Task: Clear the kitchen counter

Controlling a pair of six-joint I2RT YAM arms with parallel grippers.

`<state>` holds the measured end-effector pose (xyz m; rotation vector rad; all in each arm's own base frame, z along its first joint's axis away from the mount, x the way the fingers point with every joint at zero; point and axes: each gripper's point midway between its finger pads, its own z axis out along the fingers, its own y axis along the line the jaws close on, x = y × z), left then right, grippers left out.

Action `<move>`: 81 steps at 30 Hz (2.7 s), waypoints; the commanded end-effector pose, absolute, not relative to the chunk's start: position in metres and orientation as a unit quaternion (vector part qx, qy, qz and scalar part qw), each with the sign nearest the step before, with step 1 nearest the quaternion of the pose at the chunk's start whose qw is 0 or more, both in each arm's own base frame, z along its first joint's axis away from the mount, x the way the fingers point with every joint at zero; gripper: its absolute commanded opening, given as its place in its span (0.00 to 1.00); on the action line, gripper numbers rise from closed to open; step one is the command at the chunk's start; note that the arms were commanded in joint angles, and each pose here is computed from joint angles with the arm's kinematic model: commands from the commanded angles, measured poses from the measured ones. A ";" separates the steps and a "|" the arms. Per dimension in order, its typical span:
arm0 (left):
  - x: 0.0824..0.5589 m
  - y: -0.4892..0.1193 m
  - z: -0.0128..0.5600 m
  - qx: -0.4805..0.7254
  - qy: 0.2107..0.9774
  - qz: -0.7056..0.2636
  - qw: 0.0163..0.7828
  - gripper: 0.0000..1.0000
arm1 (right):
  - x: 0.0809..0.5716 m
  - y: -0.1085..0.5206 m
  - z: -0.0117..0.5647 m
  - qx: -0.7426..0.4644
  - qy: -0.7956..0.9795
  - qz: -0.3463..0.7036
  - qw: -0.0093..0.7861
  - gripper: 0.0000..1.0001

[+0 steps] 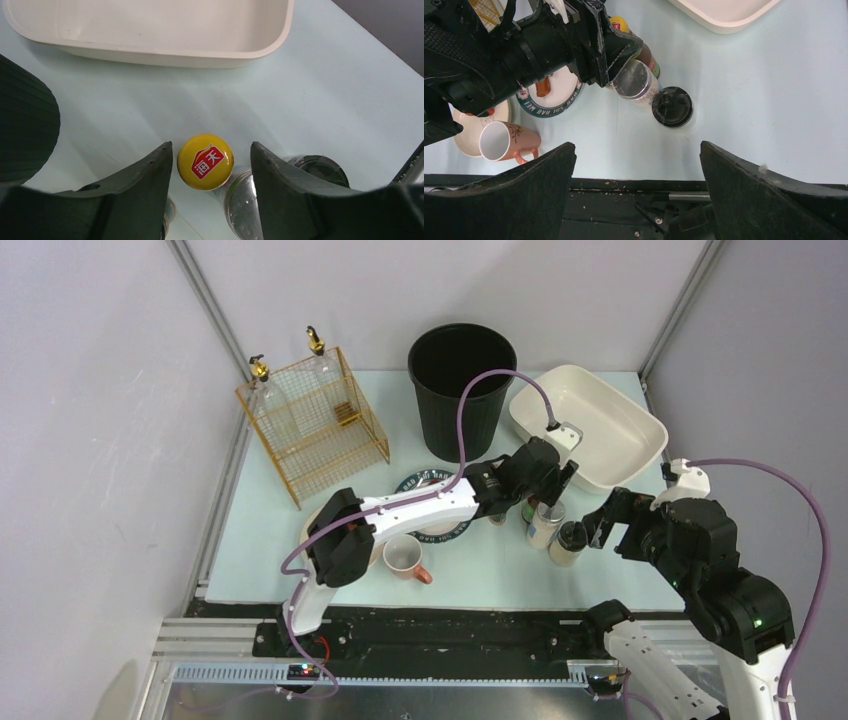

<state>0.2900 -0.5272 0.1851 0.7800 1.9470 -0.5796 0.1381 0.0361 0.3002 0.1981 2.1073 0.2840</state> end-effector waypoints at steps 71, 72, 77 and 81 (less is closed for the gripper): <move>0.401 -0.125 0.442 -0.051 0.708 -0.004 0.704 0.00 | 0.154 0.064 0.287 0.052 0.861 0.170 0.476 0.98; 0.405 -0.121 0.443 -0.058 0.707 0.001 0.705 0.00 | 0.154 0.065 0.286 0.051 0.862 0.170 0.475 0.99; 0.431 -0.092 0.437 -0.097 0.705 0.042 0.701 0.00 | 0.154 0.067 0.285 0.050 0.862 0.175 0.473 0.98; 0.451 -0.080 0.430 -0.122 0.702 0.051 0.700 0.00 | 0.155 0.069 0.283 0.051 0.863 0.179 0.469 0.98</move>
